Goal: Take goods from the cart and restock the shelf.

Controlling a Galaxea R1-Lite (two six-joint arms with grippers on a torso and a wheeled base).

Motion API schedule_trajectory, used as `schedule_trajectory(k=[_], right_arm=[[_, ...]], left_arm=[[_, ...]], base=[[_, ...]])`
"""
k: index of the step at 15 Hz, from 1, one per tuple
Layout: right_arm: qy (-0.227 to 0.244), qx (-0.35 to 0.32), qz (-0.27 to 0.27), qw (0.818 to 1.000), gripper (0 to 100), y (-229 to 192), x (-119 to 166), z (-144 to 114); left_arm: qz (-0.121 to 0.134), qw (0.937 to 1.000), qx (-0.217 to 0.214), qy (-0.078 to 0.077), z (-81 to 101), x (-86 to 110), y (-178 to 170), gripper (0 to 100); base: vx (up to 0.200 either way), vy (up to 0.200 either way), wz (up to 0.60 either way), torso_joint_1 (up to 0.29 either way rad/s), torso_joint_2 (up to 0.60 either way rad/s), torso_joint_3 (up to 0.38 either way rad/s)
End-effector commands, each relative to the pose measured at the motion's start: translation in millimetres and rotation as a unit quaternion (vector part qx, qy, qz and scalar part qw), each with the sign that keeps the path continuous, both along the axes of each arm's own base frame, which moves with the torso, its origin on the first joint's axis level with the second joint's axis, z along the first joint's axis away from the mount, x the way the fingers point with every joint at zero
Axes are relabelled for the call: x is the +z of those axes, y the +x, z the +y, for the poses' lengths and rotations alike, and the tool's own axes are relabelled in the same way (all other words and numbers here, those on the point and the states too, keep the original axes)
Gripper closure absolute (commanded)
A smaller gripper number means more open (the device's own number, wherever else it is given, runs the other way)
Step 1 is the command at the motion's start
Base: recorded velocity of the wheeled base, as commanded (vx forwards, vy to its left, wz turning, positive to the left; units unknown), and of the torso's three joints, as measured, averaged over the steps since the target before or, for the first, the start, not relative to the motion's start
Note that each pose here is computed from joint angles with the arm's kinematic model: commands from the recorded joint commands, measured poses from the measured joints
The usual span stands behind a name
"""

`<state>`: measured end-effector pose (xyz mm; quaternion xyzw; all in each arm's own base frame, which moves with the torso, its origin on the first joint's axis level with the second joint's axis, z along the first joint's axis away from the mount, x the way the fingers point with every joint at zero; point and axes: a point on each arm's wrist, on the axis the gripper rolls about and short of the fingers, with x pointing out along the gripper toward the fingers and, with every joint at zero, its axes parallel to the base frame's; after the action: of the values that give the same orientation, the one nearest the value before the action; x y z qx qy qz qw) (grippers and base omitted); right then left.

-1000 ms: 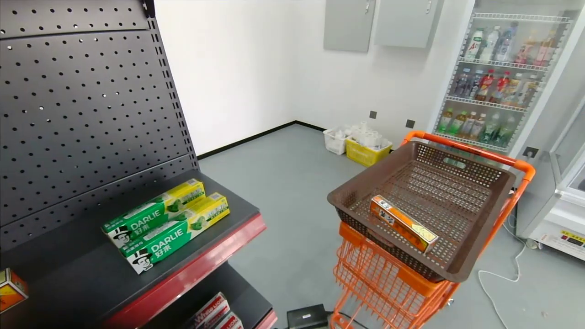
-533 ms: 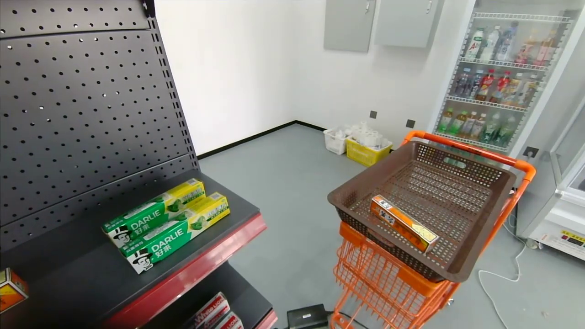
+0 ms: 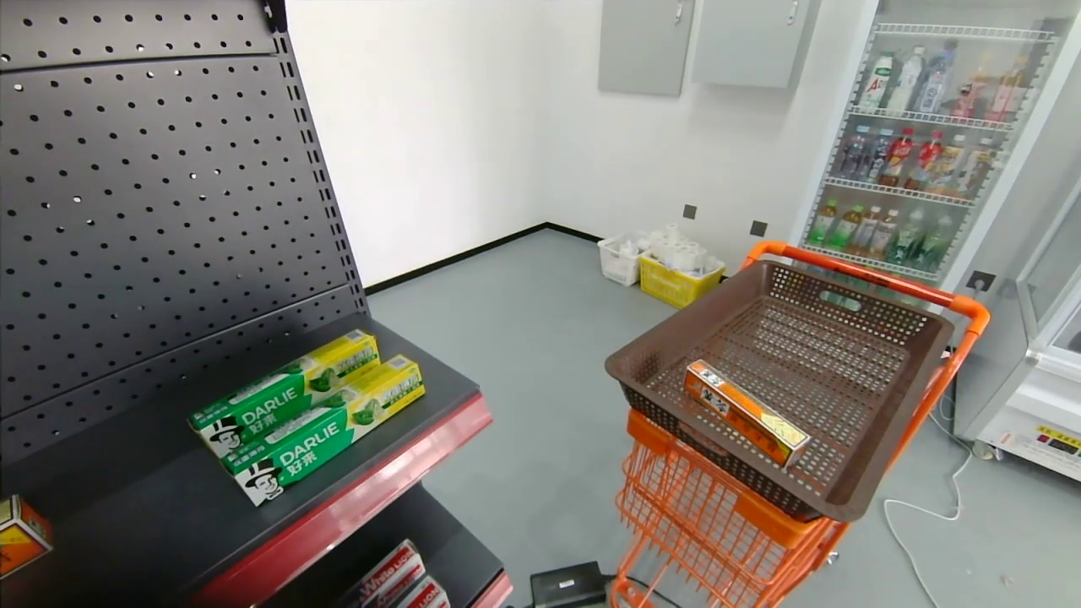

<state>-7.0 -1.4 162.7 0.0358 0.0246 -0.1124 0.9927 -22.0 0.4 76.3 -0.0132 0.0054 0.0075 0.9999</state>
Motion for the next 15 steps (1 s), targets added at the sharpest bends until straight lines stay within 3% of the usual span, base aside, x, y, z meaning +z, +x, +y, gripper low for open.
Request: schedule_trajectory(k=[1, 2, 3, 5, 6, 10, 15], right_arm=[[0.023, -0.052, 0.045, 0.997, 0, 41.1, 46.6, -7.9], [0.024, -0.054, 0.054, 0.997, 0, 53.1, 57.0, -9.9], [0.023, -0.053, 0.075, 0.996, 0, 92.6, 86.1, -16.9], [0.020, -0.043, 0.091, 0.995, 0, 135.2, 100.0, -27.0], [0.012, 0.029, 0.101, 0.994, 0, 157.1, 98.4, -28.4], [0.004, 0.157, 0.144, 0.977, 0, 209.6, 89.3, -33.1], [-0.039, 0.221, 0.186, 0.957, 0, 266.0, 74.9, -23.4]], left_arm=[[0.001, 1.0000, 0.000, 0.001, 0.0, -0.1, 0.1, 0], [0.001, 1.0000, -0.001, 0.001, 0.0, -0.1, 0.1, 0], [0.001, 1.0000, 0.000, 0.001, 0.0, -0.1, 0.1, 0], [0.001, 1.0000, 0.000, -0.001, 0.0, -0.1, 0.1, 0], [0.001, 1.0000, 0.000, -0.001, 0.0, -0.1, 0.1, 0], [0.001, 1.0000, 0.000, -0.001, 0.0, -0.1, 0.1, 0], [0.001, 1.0000, 0.000, -0.001, 0.0, -0.1, 0.1, 0]], base=[[0.000, 0.000, 0.00, 0.000, 0.00, 0.000], [0.000, 0.000, 0.00, 0.000, 0.00, 0.000], [0.000, 0.000, 0.00, 0.000, 0.00, 0.000], [0.000, 0.000, 0.00, 0.000, 0.00, 0.000], [0.000, 0.000, 0.00, 0.000, 0.00, 0.000], [0.000, 0.000, 0.00, 0.000, 0.00, 0.000], [0.000, 0.000, 0.00, 0.000, 0.00, 0.000]])
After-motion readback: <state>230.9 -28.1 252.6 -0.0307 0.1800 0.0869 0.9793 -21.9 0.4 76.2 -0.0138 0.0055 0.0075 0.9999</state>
